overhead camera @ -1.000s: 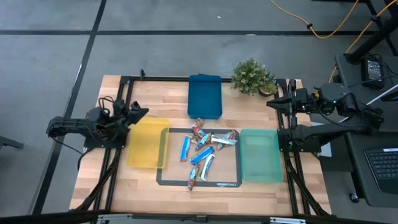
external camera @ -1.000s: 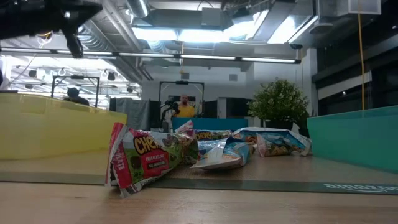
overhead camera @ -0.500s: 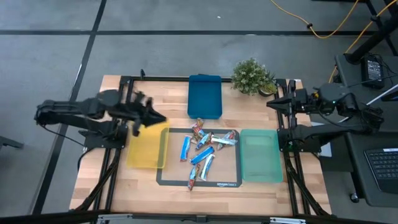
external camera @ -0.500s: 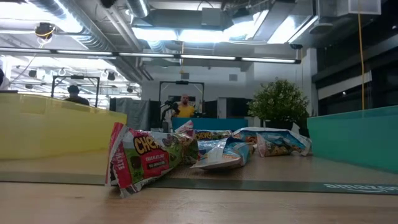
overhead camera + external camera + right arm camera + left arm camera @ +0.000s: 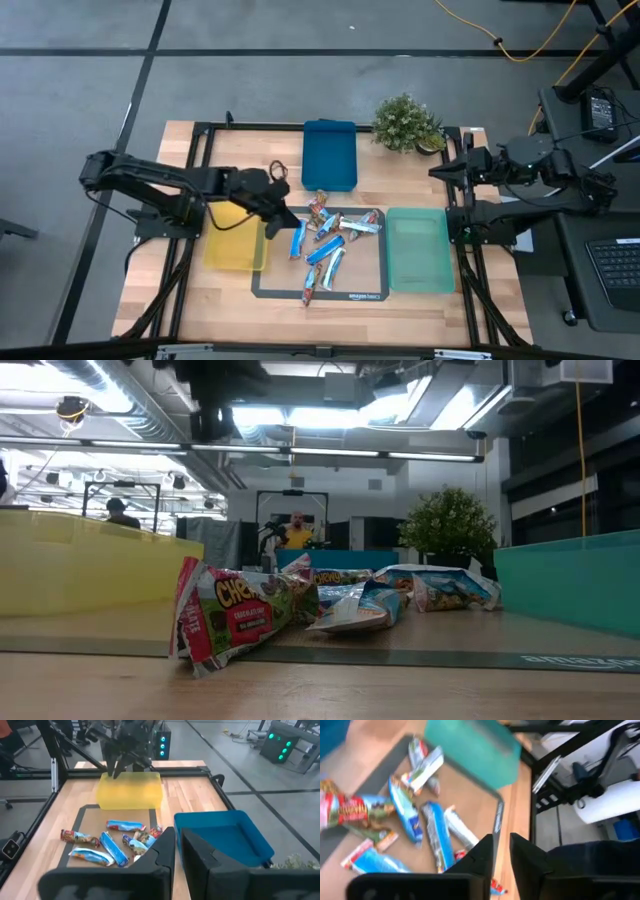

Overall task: Pick and place Granola Bars by type
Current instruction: Put the red granola bar into the yellow bin

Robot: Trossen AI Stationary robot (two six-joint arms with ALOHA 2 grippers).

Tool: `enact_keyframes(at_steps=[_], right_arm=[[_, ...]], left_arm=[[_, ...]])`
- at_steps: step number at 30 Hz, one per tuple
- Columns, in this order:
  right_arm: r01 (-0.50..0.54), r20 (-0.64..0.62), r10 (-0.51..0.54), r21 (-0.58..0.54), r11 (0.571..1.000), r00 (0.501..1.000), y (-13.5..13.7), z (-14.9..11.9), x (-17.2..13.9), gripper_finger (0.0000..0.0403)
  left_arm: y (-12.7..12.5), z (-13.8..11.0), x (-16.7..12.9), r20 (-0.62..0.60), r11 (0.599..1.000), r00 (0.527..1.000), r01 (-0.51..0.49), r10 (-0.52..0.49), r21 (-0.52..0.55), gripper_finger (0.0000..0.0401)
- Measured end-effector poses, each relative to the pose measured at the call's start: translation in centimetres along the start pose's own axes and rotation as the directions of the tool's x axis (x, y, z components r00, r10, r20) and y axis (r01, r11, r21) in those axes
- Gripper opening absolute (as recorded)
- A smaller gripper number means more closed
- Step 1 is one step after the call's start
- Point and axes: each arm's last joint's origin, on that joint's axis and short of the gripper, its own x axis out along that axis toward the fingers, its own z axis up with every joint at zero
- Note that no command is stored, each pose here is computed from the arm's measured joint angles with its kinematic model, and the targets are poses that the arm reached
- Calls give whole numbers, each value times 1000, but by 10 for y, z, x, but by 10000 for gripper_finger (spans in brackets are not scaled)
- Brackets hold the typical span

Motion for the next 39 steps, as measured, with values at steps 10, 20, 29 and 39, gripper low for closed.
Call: enact_keyframes(at_steps=[10,20,29,39], right_arm=[[-1,-40,1,-5,1000,999,0,-4,0,34],[-2,-40,1,-17,1000,999,0,-4,0,34],[-3,-40,1,-31,1000,999,0,-4,0,34],[-2,-40,1,-28,1000,999,0,-4,0,34]], left_arm=[[16,-9,29,-62,991,990,-131,129,-27,188],[34,-31,62,-208,966,947,-255,243,-33,255],[47,-42,82,-266,948,915,-319,303,-16,255],[57,-48,88,-273,920,881,-390,387,44,255]])
